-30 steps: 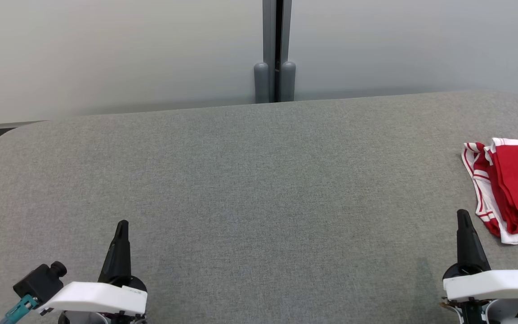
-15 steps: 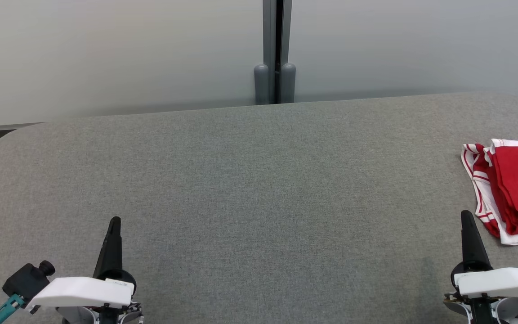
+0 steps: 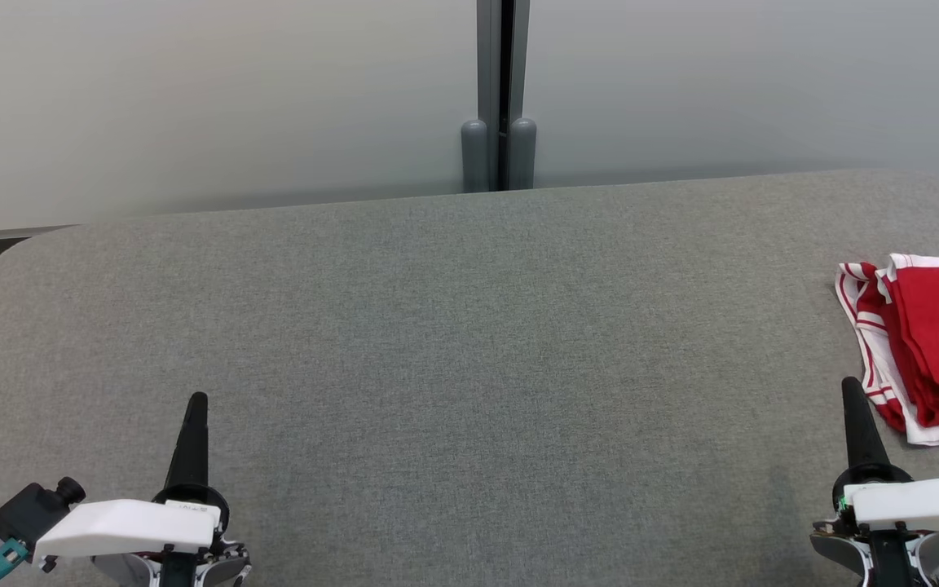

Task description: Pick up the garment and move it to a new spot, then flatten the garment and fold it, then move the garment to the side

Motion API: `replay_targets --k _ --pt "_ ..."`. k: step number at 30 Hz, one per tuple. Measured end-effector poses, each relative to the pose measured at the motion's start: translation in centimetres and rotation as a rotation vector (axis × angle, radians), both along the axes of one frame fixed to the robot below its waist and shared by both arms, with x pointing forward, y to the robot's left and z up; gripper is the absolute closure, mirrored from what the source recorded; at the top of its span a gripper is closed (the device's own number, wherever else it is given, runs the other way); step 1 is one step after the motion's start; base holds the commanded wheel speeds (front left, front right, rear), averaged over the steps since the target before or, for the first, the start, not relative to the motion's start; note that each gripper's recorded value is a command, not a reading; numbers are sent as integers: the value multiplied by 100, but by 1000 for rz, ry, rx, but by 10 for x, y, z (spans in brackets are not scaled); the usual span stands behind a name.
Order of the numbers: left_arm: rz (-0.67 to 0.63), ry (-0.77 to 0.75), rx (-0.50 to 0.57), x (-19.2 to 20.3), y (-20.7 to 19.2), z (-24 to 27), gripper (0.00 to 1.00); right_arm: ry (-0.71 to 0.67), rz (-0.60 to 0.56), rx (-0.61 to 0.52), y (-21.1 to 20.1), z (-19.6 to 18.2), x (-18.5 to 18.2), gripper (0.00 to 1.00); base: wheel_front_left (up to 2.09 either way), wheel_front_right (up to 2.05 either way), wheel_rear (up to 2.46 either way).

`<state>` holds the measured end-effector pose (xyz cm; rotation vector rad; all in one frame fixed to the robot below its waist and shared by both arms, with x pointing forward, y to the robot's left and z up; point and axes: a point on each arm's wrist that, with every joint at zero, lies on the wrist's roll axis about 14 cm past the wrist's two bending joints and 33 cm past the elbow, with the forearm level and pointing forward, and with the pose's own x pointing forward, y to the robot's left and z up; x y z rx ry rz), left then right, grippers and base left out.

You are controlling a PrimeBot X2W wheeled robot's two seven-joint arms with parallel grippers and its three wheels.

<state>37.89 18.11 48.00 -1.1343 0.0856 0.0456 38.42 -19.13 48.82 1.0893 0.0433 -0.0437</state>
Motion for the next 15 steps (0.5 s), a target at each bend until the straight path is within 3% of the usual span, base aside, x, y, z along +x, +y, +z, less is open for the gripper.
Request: replay_targets --k 15 --pt "13 -17 -131 4 5 7 100 -4 -4 145 -2 3 1 100 0 0 0"
